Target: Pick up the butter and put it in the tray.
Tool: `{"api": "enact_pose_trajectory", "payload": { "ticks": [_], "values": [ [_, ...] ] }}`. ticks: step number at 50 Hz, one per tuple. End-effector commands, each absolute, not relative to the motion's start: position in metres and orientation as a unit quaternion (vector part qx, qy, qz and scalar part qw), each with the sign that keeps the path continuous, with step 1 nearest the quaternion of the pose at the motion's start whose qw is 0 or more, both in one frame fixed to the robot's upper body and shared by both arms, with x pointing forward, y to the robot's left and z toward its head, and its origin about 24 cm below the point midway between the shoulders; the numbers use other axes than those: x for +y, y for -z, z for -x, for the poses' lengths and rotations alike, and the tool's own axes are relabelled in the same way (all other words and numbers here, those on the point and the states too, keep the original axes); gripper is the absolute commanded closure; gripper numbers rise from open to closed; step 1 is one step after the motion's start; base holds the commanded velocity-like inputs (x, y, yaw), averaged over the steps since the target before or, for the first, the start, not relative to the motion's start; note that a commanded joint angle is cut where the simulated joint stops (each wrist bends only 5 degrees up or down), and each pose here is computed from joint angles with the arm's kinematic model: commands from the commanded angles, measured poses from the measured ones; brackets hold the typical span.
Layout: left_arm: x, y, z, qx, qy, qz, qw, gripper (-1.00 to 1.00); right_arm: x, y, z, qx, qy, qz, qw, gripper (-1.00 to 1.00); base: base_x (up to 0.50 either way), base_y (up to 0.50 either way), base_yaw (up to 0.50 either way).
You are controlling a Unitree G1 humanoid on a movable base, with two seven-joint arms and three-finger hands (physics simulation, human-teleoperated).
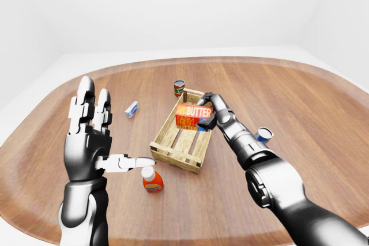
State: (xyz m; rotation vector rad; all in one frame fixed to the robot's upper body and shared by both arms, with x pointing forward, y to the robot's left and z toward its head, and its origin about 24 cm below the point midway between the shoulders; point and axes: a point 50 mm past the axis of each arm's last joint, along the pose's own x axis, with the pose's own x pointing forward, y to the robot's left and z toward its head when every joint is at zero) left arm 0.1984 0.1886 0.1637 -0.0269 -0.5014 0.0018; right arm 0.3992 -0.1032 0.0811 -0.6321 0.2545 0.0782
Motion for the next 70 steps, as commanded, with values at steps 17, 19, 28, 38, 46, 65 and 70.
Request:
{"api": "enact_pose_trajectory", "payload": {
  "ticks": [17, 19, 28, 38, 46, 65, 70],
  "values": [
    [0.188, -0.162, -0.198, -0.243, 0.002, 0.013, 0.97, -1.0, -0.09, -0.071, -0.394, 0.137, -0.027, 0.305, 0.942, 1.0, 0.0, 0.0, 0.0],
    [0.188, -0.161, -0.199, -0.241, 0.001, 0.013, 0.97, -1.0, -0.09, -0.07, -0.393, 0.139, -0.029, 0.305, 0.942, 1.0, 0.0, 0.0, 0.0],
    [0.189, -0.16, -0.2, -0.24, 0.001, 0.013, 0.971, -1.0, -0.084, -0.067, -0.391, 0.142, -0.037, 0.302, 0.942, 1.0, 0.0, 0.0, 0.0],
    [0.189, -0.162, -0.199, -0.245, 0.0, 0.014, 0.97, -1.0, -0.084, -0.06, -0.388, 0.155, -0.041, 0.293, 0.943, 1.0, 0.0, 0.0, 0.0],
    [0.189, -0.162, -0.199, -0.243, 0.0, 0.013, 0.97, -1.0, -0.084, -0.056, -0.386, 0.163, -0.043, 0.29, 0.942, 1.0, 0.0, 0.0, 0.0],
    [0.189, -0.163, -0.198, -0.246, 0.001, 0.012, 0.969, -1.0, -0.082, -0.052, -0.384, 0.168, -0.044, 0.289, 0.942, 0.98, 0.0, 0.0, 0.0],
    [0.188, -0.162, -0.198, -0.245, 0.001, 0.012, 0.969, -1.0, -0.083, -0.051, -0.383, 0.169, -0.044, 0.284, 0.943, -1.0, 0.0, 0.0, 0.0]
  ]
}}
